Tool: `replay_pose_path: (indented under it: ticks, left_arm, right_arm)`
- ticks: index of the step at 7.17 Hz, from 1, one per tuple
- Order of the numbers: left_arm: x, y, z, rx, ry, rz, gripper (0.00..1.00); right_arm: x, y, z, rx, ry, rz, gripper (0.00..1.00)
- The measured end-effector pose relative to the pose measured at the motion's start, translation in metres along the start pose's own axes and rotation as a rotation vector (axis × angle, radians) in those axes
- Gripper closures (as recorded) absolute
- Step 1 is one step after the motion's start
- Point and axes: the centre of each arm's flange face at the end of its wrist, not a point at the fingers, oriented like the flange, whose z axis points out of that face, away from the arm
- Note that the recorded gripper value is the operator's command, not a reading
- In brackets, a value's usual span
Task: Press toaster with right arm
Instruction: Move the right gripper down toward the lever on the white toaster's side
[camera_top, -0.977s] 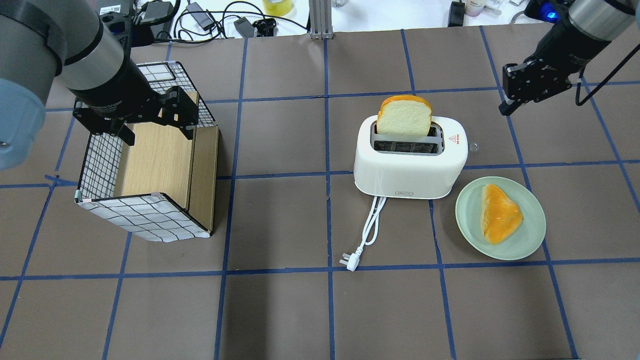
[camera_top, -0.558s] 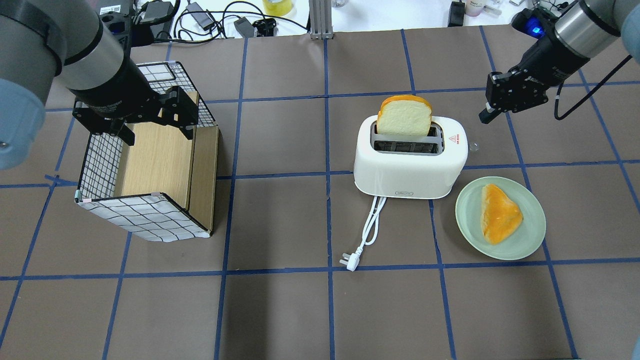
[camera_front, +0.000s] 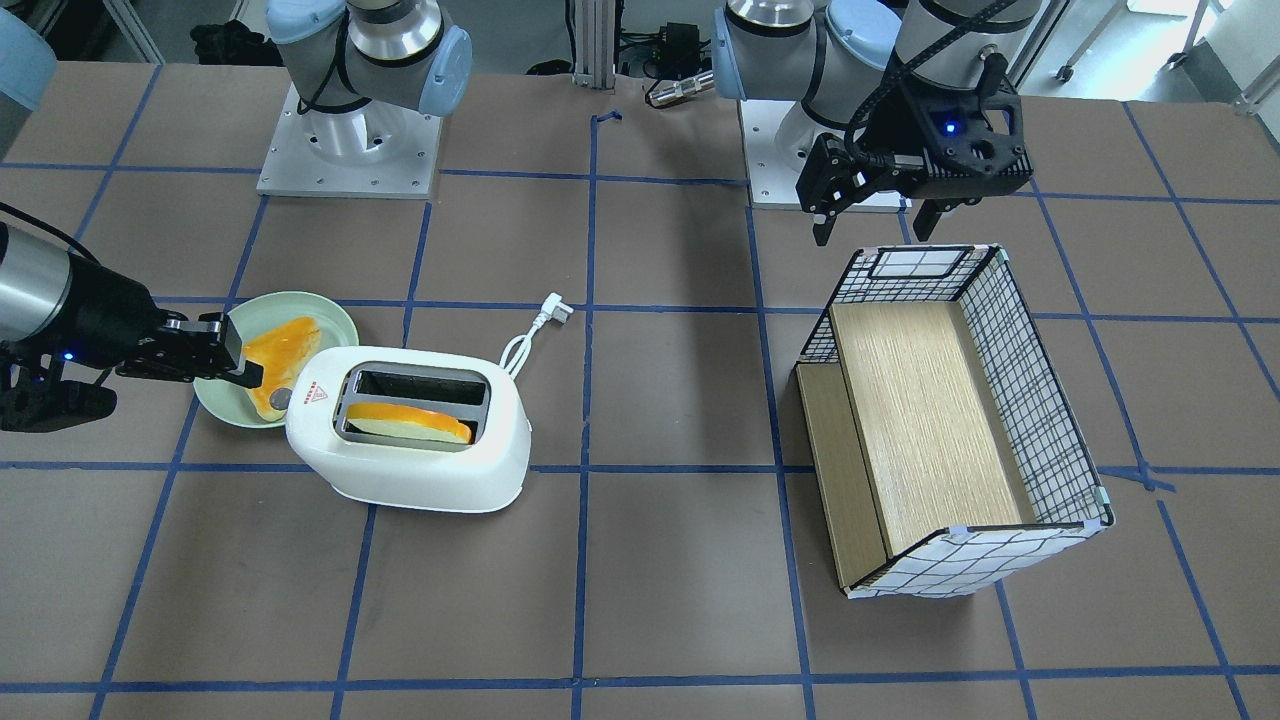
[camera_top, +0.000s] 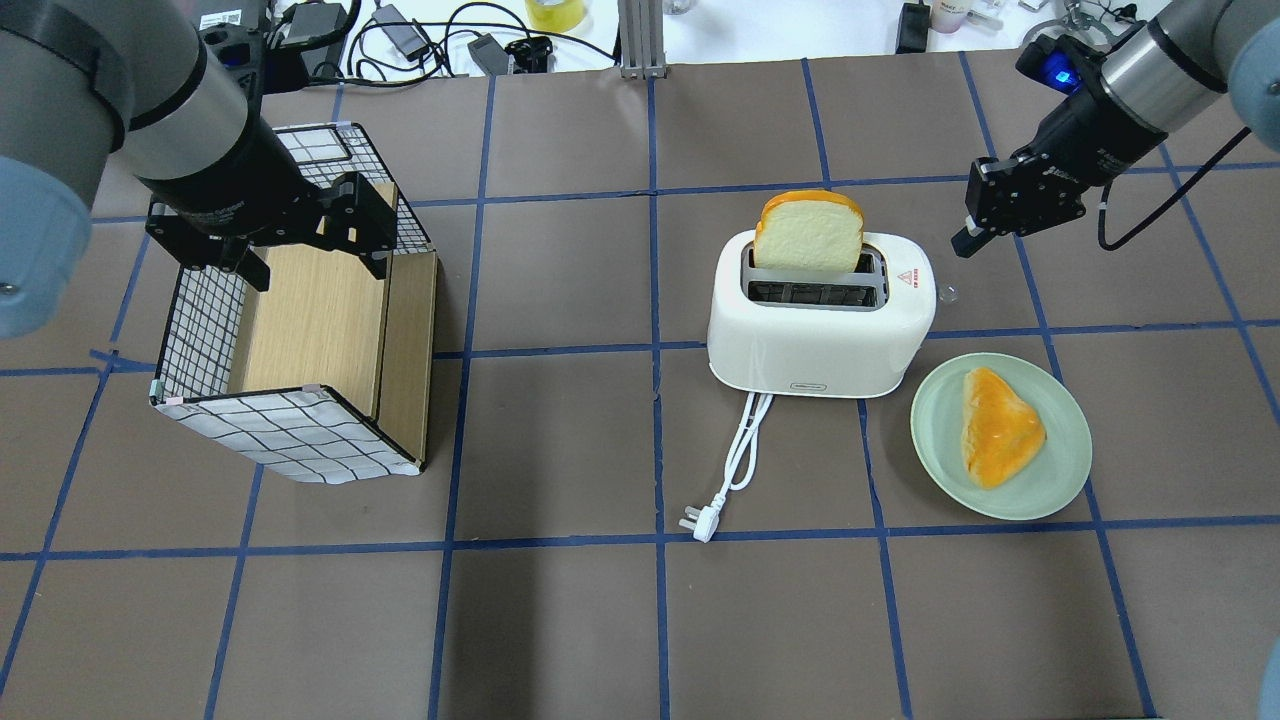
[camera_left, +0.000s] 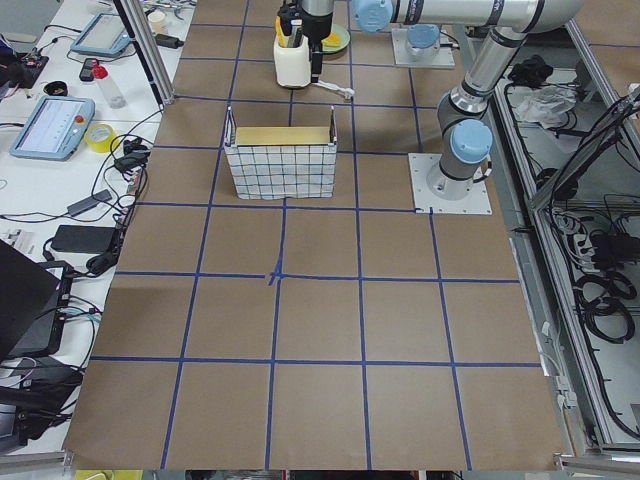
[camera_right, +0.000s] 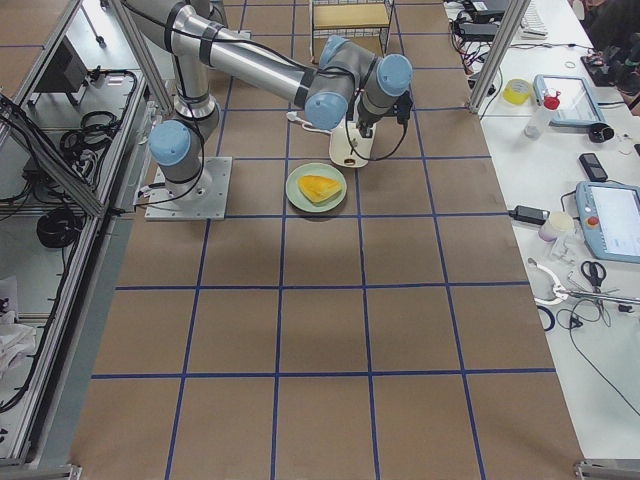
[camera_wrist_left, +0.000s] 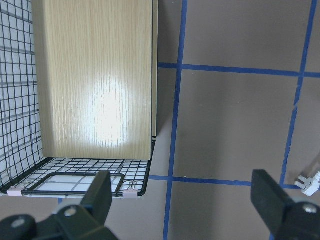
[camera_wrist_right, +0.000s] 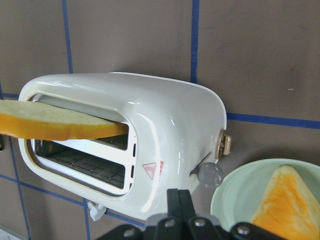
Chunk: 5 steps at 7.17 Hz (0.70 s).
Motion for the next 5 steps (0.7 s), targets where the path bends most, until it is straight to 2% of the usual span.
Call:
replay_pose_path:
  ticks: [2,4,5]
  left_arm:
    - [0.000,0.000,0.000,0.000,0.000,0.000,0.00]
    - [0.000,0.000,0.000,0.001,-0.001,0.000,0.00]
    - [0.000,0.000,0.000,0.001,-0.001,0.000,0.00]
  right_arm:
    - [0.016,-0.001,0.010,-0.015,0.037,0.015,0.96]
    - [0.021,-0.002,0.022,-0.029,0.020,0.023,0.96]
    - [0.021,-0.001,0.029,-0.032,-0.008,0.025,0.96]
